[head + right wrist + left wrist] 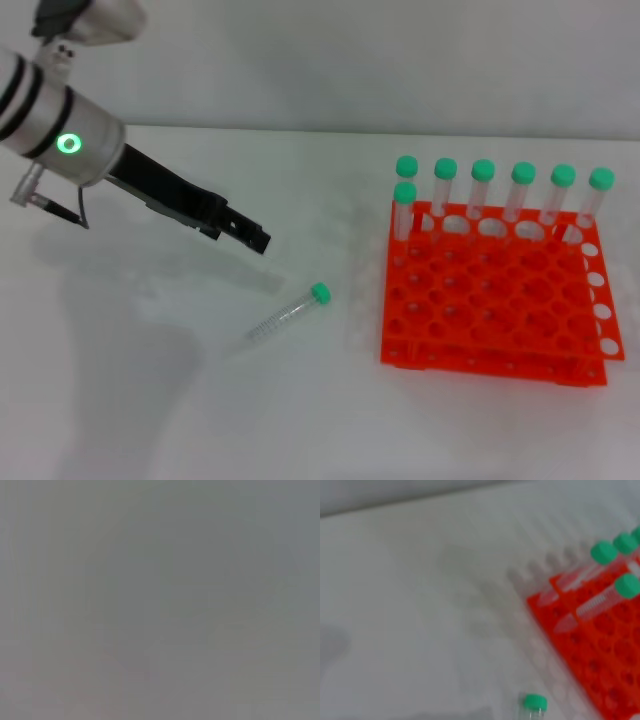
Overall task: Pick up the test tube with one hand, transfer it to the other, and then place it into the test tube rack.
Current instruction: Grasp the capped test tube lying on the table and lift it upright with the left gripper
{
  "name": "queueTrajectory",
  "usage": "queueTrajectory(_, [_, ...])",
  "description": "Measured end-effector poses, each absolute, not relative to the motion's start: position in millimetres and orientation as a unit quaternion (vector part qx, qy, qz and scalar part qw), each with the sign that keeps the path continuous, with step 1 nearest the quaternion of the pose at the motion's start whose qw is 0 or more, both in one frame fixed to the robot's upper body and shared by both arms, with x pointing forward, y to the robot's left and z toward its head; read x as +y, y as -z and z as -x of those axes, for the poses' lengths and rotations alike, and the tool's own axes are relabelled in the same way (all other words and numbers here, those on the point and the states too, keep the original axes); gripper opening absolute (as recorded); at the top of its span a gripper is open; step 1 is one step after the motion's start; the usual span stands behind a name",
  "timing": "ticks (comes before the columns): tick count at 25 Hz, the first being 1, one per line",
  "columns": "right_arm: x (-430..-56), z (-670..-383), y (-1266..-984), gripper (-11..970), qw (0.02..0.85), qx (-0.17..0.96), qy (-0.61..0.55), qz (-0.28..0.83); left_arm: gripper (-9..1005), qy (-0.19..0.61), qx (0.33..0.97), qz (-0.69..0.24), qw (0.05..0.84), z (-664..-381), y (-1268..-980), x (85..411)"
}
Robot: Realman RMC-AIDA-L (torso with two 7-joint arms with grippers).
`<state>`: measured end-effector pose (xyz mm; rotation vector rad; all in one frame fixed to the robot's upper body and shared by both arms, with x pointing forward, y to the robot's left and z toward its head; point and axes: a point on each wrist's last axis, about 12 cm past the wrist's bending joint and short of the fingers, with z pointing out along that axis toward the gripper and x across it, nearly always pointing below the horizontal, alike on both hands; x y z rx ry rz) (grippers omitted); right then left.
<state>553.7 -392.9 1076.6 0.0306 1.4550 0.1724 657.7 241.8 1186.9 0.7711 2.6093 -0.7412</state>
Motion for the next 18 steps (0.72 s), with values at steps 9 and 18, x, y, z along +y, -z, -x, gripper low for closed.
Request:
queueTrajectory(9, [-392, -551, -1074, 841, 0.741, 0.666, -0.081, -0.018, 875, 0.132, 0.940, -0.303, 0.087, -659, -1174, 189])
queueTrajectory(18, [-393, -550, -1072, 840, 0.741, 0.666, -0.082, -0.026, 875, 0.122, 0.933, -0.334, 0.054, -652, -1152, 156])
